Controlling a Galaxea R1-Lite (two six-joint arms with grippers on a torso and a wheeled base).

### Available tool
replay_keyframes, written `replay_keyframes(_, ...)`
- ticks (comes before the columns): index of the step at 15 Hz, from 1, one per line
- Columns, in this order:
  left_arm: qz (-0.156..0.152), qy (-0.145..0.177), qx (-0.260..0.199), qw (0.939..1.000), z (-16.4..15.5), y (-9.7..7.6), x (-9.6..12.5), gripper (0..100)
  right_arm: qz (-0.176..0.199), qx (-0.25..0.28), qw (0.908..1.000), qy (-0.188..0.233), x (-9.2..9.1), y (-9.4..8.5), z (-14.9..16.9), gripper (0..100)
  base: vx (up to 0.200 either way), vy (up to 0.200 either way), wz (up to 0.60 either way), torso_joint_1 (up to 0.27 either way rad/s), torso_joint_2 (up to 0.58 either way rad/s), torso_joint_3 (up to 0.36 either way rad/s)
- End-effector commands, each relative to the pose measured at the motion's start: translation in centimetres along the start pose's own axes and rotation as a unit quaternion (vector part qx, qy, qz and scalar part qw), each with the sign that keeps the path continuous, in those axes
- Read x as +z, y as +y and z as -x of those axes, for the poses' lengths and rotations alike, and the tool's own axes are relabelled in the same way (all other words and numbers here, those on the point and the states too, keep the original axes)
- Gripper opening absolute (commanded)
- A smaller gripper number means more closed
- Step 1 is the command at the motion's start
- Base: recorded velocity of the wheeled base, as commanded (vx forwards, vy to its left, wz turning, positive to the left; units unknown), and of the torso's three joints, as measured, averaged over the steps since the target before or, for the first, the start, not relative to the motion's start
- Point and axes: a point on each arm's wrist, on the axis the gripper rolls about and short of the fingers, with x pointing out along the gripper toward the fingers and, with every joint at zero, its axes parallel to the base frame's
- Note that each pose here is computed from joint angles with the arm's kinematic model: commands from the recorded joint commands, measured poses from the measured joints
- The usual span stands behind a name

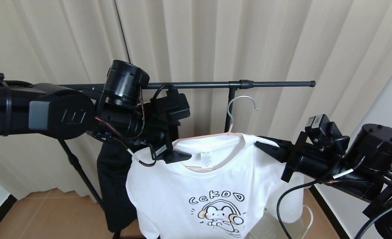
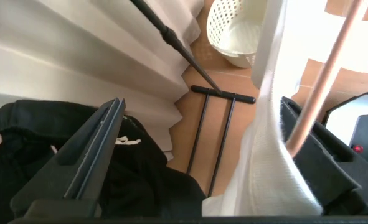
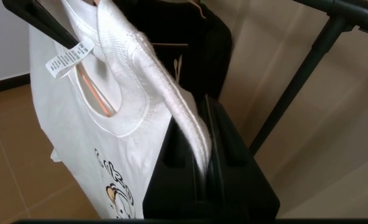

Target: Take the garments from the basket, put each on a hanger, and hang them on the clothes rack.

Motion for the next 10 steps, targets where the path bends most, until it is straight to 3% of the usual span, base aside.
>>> replay_keyframes(1,0.001,0.002,-0.002,1.0000,0.03,-0.16,-0.13,100,0.000,0.000,1.0000,-0.001,0.04,0.01,0.01,0,0.000,0.000,0.00,0.000,0.00,0.000)
replay_keyframes(7,0.003,-0.002,-0.017,0.9998,-0.16,-0.51,-0.40,100,0.003,-0.001,1.0000,-0.006,0.32,-0.02,0.13,0,0.000,0.000,0.00,0.000,0.00,0.000)
replay_keyframes(8,0.003,-0.002,-0.016,0.9999,-0.09,-0.47,-0.40,0,0.002,-0.001,1.0000,-0.005,0.31,-0.01,0.13,0,0.000,0.000,0.00,0.000,0.00,0.000)
replay_keyframes(10,0.002,-0.002,-0.016,0.9999,0.11,-0.52,-0.36,0,0.003,-0.001,1.0000,-0.006,0.32,-0.02,0.13,0,0.000,0.000,0.00,0.000,0.00,0.000)
